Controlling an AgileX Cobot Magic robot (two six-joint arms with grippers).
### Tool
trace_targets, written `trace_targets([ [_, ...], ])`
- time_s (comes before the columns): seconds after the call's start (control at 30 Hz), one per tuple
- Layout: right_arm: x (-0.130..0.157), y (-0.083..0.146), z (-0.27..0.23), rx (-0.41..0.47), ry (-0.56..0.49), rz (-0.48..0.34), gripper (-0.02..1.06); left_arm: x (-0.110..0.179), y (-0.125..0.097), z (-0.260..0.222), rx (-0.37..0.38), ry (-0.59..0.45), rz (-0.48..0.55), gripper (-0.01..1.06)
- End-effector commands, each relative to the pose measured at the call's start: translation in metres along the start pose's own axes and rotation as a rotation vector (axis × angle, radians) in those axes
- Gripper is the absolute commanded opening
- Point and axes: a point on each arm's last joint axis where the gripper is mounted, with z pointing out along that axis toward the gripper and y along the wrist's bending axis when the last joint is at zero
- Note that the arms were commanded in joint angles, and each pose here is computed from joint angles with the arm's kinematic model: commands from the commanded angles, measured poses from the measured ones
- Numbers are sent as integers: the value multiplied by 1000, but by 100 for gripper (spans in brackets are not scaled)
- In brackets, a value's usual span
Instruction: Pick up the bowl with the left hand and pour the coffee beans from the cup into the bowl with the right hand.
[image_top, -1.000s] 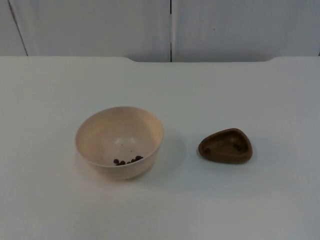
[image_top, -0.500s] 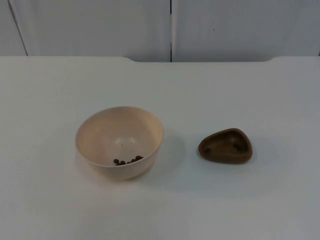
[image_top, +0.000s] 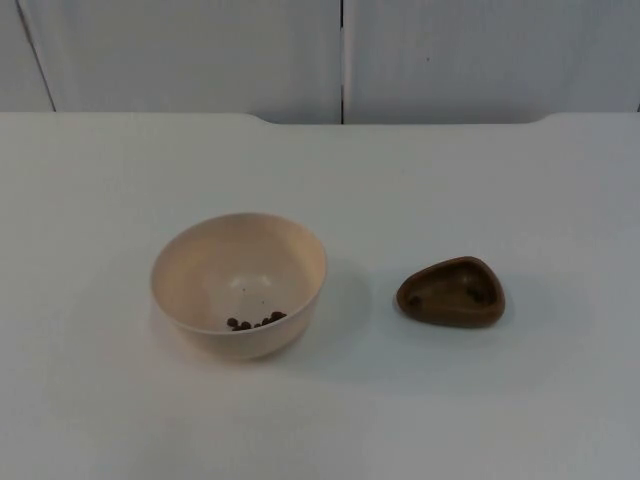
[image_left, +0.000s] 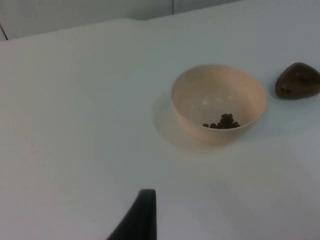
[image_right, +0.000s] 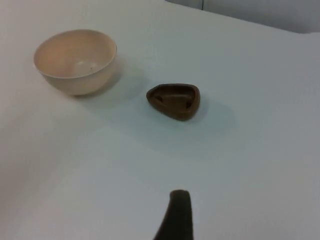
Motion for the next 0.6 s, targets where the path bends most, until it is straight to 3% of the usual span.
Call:
trace_targets([
  [0.0,0,0,0,6,-3,0,68,2,2,1,-21,5,-28,98],
  [0.57,0,0,0,6,-3,-5,68,2,3,1,-34,5,-34,98],
])
